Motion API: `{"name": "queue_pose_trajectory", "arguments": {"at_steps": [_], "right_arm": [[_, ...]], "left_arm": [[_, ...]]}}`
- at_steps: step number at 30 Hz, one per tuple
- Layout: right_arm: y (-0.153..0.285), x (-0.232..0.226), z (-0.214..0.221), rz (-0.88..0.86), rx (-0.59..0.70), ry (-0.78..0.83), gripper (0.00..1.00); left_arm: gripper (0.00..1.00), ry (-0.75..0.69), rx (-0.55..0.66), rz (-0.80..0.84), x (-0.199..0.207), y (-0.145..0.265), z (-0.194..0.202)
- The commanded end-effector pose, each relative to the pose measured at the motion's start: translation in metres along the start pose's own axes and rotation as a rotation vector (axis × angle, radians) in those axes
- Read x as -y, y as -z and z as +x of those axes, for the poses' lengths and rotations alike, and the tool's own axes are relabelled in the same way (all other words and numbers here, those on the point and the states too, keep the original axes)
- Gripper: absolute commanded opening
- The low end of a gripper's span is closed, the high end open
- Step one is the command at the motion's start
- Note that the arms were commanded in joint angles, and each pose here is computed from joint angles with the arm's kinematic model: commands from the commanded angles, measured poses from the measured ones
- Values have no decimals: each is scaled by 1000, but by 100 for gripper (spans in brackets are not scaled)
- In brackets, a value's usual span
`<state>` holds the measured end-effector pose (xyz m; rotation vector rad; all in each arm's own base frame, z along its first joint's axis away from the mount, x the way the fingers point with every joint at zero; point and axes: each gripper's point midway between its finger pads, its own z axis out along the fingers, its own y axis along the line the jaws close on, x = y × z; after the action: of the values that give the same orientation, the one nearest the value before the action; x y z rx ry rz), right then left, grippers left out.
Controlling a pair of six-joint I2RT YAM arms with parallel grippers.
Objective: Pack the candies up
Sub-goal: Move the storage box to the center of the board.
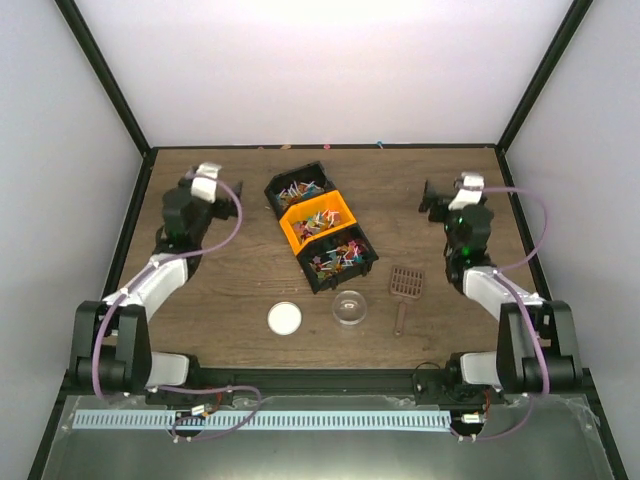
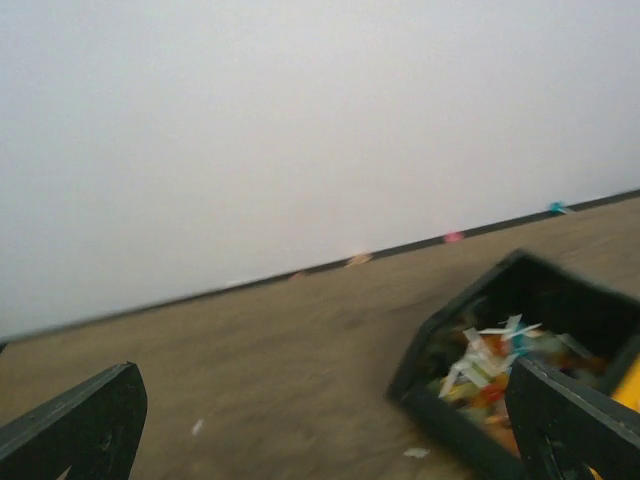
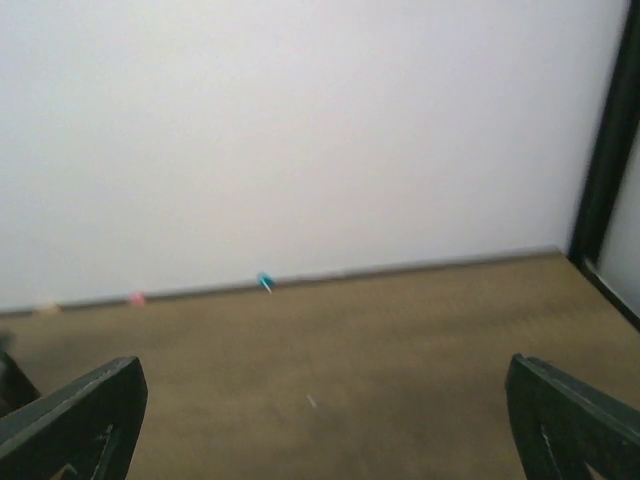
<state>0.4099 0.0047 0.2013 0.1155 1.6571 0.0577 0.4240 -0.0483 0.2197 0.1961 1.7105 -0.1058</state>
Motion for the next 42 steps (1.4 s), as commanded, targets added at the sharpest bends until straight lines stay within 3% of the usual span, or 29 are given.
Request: {"name": "queue_pose_trajectory", "arguments": {"at_steps": [1,6,11,19,27,31,42], "right_arm": [[-4,-39,-34,-195,-127,-72,100],[-4,-96,-51,-499,-298,-139,100],[23,-127,-61,-707,-358,-208,100],[47,-126,-38,-721,-433,-237,100],[47,-131,-39,-759,-466,-202,100],[48,-128,-31,-738,-486,-207,100],[44,-128,-24,-729,-503,-232,100]], "left_arm": [[100,-160,-262,256,71,-7,25],[99,-195,-336,503,129,-22,25],[86,-212,-461,657,157,-45,54],[79,-250,-540,806,181,-60,85],[73,-242,-564,793,185,-90,102],[47,-242,-579,775,188,-106,111],[7,-211,-589,719,195,-121,112]]}}
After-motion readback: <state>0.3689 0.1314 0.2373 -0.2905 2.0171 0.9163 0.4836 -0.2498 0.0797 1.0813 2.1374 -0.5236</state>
